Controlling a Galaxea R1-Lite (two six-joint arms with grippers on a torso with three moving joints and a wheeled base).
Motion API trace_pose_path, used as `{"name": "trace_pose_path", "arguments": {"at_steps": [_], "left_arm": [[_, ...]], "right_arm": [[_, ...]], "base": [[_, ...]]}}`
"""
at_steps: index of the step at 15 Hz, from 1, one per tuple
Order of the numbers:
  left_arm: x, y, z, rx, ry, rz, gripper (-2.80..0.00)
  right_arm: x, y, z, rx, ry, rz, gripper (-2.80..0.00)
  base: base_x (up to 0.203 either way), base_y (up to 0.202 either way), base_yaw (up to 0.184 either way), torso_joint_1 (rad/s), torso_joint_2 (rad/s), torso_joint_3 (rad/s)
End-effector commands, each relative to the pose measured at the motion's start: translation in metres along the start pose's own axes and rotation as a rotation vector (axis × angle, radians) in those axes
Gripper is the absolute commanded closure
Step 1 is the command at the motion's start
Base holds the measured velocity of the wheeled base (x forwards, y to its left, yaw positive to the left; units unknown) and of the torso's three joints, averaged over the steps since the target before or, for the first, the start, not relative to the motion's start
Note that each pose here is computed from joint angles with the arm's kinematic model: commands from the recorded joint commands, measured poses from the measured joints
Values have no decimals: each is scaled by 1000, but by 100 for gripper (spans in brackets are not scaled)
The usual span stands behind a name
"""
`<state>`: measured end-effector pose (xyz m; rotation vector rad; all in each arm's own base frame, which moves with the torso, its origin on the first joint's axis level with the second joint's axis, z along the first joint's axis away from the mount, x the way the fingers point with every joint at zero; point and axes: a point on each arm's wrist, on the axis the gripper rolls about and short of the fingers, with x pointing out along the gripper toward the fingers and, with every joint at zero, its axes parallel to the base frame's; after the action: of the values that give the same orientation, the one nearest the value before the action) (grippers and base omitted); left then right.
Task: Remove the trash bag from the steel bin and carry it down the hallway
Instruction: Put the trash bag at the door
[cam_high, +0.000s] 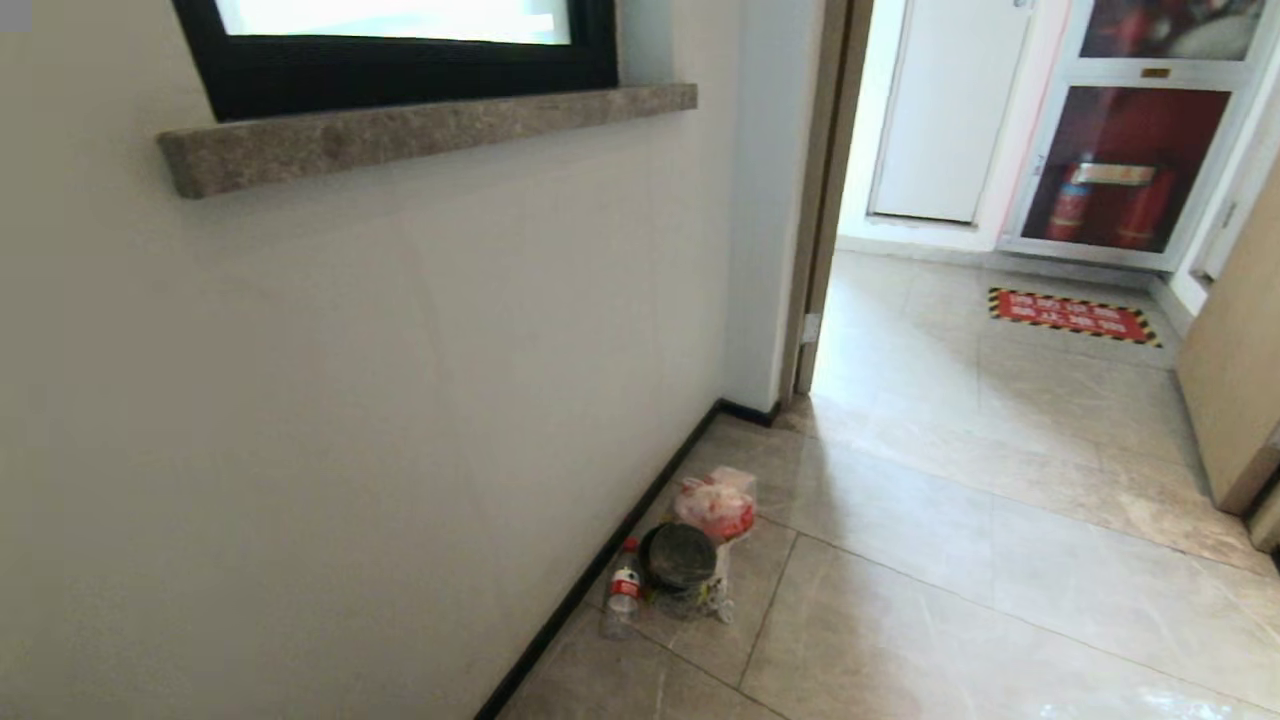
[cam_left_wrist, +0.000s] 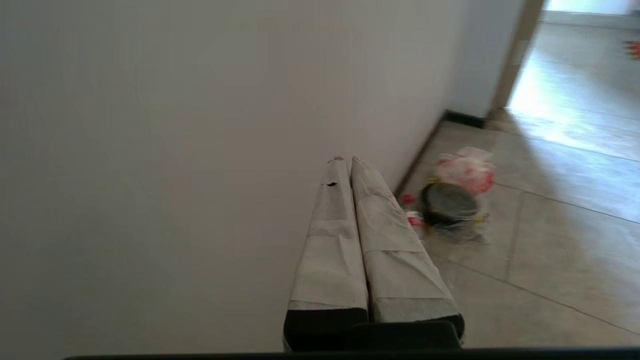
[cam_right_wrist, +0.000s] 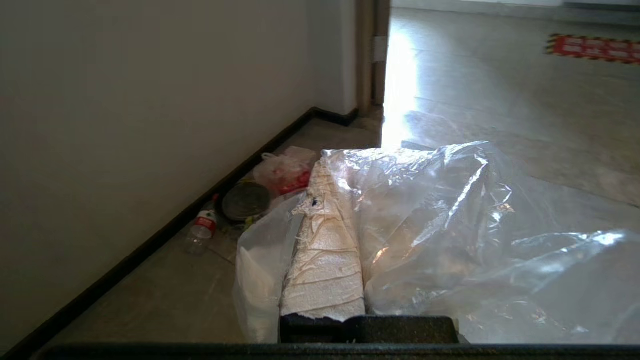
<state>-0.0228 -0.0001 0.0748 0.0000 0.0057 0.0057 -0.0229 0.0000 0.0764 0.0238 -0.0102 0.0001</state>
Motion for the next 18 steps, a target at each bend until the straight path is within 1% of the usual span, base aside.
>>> {"name": "trace_pose_path", "arguments": {"at_steps": [1,18], "left_arm": [[0,0,-1,0,3,0,0],[0,0,0,0,2,0,0]], "right_arm": [[0,0,0,-1,2,0,0],[0,0,-1,1,3,0,0]], "base": [[2,-9,166,-1,-1,2],[1,-9,173,2,1,3]]}}
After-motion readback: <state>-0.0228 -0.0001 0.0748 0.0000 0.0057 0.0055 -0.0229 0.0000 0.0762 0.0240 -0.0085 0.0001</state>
